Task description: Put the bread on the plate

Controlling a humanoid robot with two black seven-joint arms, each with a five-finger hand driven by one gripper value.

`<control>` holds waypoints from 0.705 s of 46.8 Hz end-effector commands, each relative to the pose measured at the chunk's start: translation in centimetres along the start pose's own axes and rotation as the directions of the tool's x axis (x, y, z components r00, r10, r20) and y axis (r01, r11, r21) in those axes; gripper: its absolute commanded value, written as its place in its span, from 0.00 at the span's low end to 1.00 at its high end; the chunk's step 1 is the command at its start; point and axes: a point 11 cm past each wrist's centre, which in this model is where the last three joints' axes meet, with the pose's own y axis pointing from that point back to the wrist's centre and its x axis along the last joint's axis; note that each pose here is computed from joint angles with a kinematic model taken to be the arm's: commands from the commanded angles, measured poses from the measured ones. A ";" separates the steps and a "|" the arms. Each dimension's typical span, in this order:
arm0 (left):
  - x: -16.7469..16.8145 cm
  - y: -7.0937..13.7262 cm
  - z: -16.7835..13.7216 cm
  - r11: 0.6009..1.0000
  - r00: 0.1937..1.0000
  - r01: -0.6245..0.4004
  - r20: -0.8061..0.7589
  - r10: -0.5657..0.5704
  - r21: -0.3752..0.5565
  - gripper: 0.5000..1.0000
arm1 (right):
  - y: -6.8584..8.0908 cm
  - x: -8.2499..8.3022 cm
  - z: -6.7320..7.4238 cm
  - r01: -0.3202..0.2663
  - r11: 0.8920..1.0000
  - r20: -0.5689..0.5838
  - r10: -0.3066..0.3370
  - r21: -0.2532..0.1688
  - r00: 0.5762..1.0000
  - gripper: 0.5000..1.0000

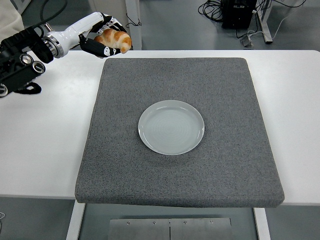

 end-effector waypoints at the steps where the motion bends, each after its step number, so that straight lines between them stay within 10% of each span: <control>1: 1.4 0.1 1.2 1.000 1.000 0.001 0.013 0.000 -0.024 0.00 | 0.0 0.0 0.0 -0.001 1.000 0.000 0.001 0.000 1.000 1.00; 33: -0.5 0.2 9.7 0.961 0.988 0.153 0.065 -0.142 -0.232 0.00 | 0.0 0.0 0.0 0.000 1.000 0.000 0.000 0.000 1.000 1.00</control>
